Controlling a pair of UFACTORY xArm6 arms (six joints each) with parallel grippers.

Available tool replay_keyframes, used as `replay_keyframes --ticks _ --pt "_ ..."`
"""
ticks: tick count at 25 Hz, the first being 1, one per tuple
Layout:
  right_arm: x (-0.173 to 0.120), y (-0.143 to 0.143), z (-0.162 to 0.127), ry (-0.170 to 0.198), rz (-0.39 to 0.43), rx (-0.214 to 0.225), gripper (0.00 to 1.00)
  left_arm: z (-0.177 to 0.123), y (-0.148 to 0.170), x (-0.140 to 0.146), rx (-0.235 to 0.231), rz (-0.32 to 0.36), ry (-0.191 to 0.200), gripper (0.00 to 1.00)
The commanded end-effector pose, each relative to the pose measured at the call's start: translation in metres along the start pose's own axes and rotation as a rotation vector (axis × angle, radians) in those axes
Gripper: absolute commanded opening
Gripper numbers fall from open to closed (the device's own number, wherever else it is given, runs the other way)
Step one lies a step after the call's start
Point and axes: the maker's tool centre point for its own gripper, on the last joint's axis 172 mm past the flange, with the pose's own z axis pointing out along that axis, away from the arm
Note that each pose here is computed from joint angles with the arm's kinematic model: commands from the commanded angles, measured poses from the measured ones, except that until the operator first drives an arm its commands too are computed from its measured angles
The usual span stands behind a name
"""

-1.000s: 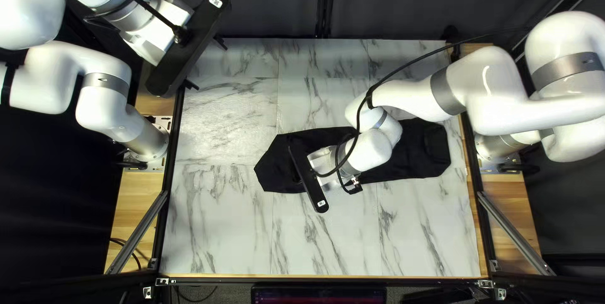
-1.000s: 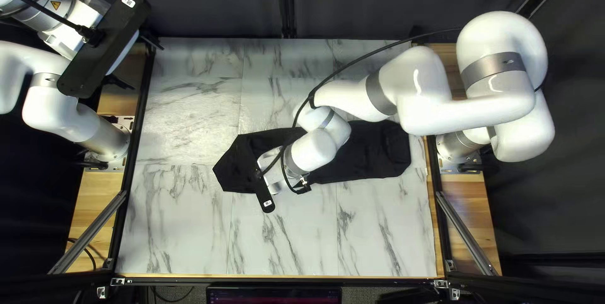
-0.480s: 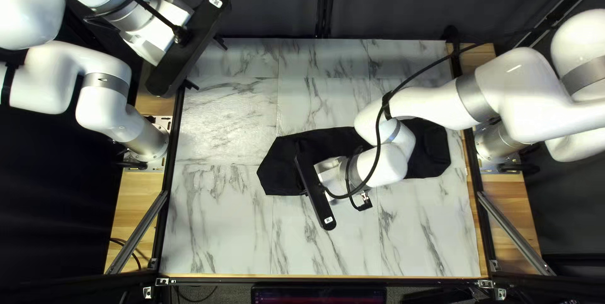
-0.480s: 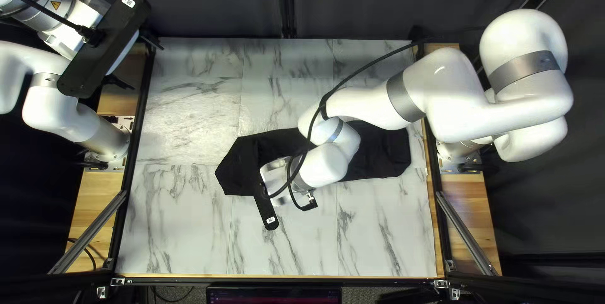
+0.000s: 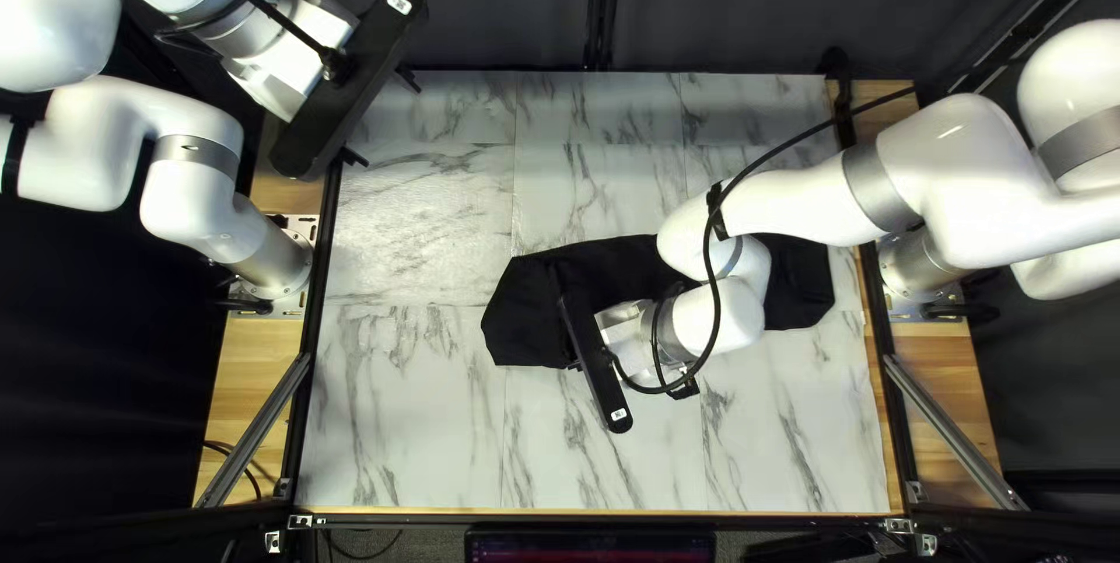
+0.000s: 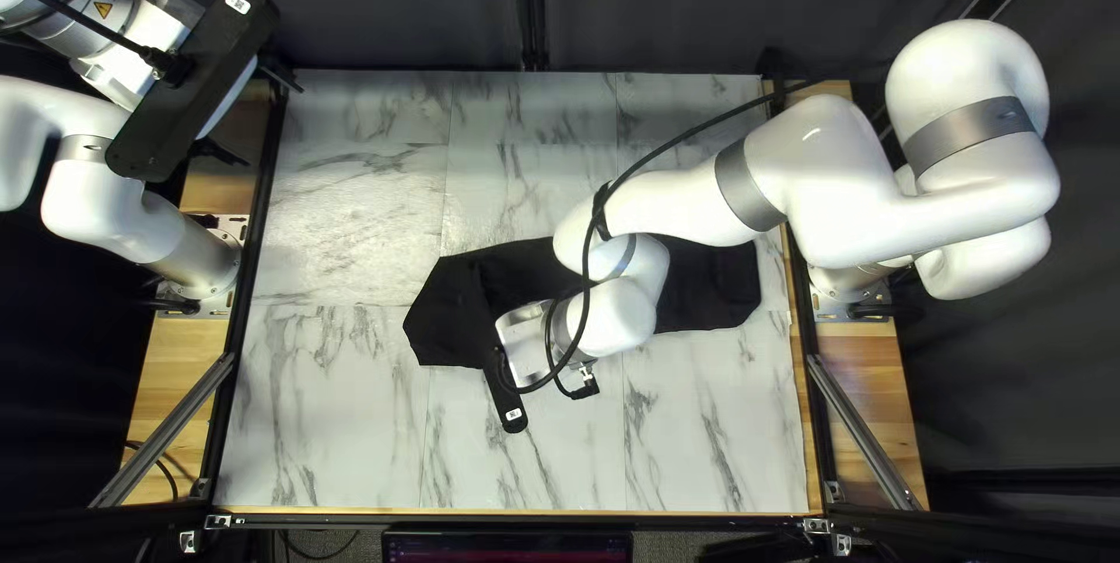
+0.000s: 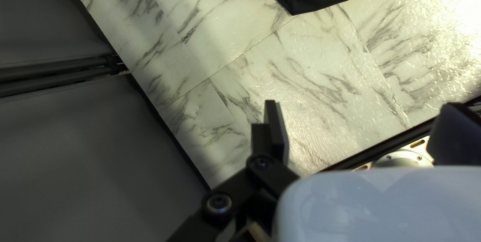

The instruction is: Fold t-shirt

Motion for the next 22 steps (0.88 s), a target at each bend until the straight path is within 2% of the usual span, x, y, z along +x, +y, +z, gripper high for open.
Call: replay_keyframes --ticks 1,15,22 --pt "0.013 0.012 -0.013 0.016 -0.003 -0.014 0.0 0.0 0.0 0.0 0.0 0.0 0.0 1.0" --pt "0.065 0.055 -0.058 0.04 -0.056 -0.095 0.0 0.0 0.0 0.0 0.0 0.0 0.0 1.0" --pt "0.076 0.053 -0.07 0.041 -0.066 -0.126 0.0 0.0 0.0 0.0 0.0 0.0 0.0 1.0"
